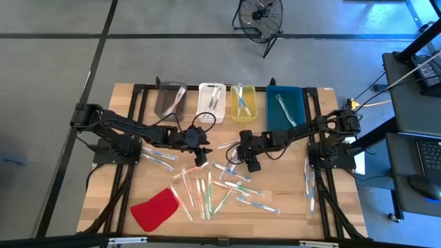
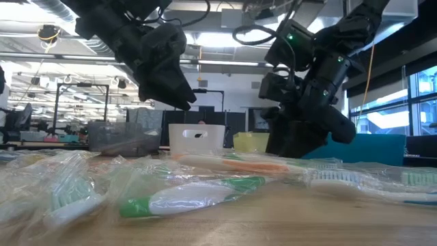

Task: Pick & Place Toothbrushes
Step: Put the blue toothbrush into the yellow bin

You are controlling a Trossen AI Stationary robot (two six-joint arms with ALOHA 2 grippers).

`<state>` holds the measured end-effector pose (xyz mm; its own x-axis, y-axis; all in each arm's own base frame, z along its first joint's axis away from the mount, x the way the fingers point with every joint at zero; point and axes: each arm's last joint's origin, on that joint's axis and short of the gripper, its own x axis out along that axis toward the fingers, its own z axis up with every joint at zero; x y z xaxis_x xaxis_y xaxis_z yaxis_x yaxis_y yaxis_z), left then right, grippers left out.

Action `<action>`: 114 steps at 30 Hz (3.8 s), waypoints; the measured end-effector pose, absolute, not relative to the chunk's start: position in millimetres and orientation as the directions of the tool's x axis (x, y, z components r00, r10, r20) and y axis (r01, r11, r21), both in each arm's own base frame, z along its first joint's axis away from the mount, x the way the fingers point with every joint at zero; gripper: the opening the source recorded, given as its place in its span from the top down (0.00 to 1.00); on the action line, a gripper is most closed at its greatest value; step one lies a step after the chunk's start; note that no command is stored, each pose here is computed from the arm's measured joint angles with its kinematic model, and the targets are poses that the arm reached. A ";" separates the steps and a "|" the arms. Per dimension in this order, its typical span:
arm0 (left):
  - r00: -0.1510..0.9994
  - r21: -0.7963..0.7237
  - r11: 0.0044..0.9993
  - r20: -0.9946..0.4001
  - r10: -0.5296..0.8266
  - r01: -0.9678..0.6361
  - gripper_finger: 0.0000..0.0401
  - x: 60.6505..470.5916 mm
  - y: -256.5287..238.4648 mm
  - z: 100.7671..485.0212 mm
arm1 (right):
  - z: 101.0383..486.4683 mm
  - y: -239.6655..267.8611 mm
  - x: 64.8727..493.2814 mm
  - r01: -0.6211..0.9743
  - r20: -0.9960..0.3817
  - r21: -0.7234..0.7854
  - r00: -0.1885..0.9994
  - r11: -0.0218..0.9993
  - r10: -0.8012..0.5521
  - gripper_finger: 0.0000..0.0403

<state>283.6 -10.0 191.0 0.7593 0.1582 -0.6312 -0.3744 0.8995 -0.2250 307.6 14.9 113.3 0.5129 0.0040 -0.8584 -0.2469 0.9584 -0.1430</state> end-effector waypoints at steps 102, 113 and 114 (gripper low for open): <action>0.727 -0.149 0.926 -0.667 0.164 -0.346 0.57 279.3 -22.5 187.2 | 161.0 -141.7 285.4 0.746 -0.432 0.256 0.657 0.615 -0.617 0.94; 0.721 -0.156 0.922 -0.673 0.164 -0.355 0.57 278.8 -22.5 186.6 | 151.8 -149.5 285.0 0.782 -0.494 0.221 0.605 0.583 -0.624 0.93; 0.721 -0.165 0.918 -0.674 0.161 -0.359 0.57 278.8 -22.5 186.5 | 150.7 -150.0 284.0 0.785 -0.505 0.215 0.599 0.582 -0.621 0.94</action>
